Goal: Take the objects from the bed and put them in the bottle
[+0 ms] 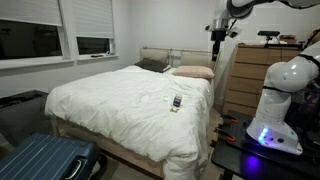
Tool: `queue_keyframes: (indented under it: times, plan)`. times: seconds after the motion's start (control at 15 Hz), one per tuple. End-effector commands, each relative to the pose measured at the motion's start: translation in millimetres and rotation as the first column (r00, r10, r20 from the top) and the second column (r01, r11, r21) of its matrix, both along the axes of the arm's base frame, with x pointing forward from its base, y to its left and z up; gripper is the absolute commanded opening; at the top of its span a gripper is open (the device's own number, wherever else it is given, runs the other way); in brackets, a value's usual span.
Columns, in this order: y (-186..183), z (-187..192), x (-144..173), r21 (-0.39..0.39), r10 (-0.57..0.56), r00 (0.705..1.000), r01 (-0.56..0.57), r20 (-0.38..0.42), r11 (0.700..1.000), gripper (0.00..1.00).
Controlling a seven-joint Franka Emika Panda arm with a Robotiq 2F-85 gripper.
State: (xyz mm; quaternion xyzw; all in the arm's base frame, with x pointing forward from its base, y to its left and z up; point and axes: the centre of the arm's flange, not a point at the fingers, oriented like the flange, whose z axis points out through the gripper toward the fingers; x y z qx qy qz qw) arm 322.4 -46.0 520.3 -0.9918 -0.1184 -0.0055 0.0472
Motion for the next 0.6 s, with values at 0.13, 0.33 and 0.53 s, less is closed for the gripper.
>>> queue_keyframes:
  times: [0.13,0.33,0.53]
  plan:
    - [-7,-6,21,0.004,-0.028,1.000,0.028,0.008,1.000,1.00]
    - [-10,-15,57,0.000,-0.052,0.998,0.052,0.047,0.999,1.00]
    - [-8,-33,88,-0.003,-0.077,0.994,0.078,0.078,0.997,1.00]
